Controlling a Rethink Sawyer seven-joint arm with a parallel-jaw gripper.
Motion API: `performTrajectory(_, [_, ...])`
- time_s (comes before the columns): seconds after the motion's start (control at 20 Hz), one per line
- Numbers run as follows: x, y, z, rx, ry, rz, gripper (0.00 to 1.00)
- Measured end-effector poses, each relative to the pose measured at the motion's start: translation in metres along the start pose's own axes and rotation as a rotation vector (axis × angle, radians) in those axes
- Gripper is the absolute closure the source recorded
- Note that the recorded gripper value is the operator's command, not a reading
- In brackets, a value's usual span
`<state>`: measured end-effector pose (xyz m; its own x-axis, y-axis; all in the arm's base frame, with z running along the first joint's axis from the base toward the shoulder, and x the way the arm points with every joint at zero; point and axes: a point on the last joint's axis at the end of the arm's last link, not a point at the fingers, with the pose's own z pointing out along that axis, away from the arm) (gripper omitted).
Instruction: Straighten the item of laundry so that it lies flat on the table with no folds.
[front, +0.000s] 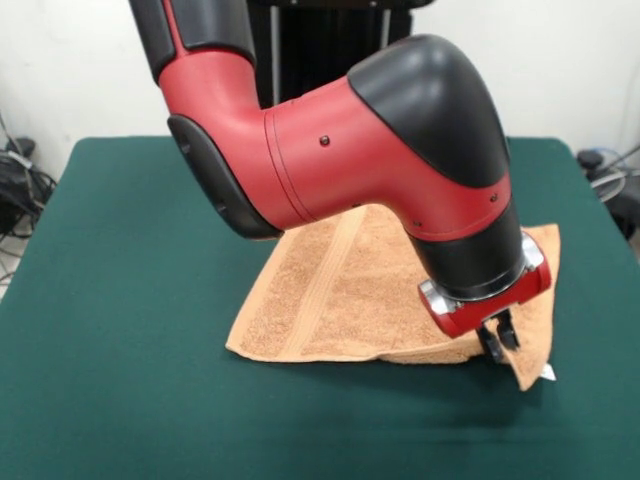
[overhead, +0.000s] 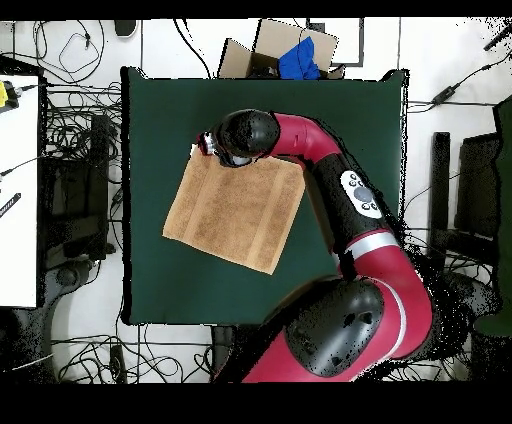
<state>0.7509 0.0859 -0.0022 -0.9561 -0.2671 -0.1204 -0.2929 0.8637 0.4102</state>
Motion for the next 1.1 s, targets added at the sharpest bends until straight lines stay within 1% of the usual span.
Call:
performTrajectory(0.3, [0.0070, -0.0003, -0.0013, -0.019, 0.005, 0.005, 1.00])
performTrajectory(0.95, [0.0073, -0.0038, -0.0045, -0.025, 0.001, 0.015, 1.00])
performTrajectory(1.0, [0.0069, -0.0036, -0.0048, -0.027, 0.000, 0.017, 0.00])
performTrajectory(1.1, [0.0067, -0.0035, -0.0049, -0.028, 0.000, 0.018, 0.00])
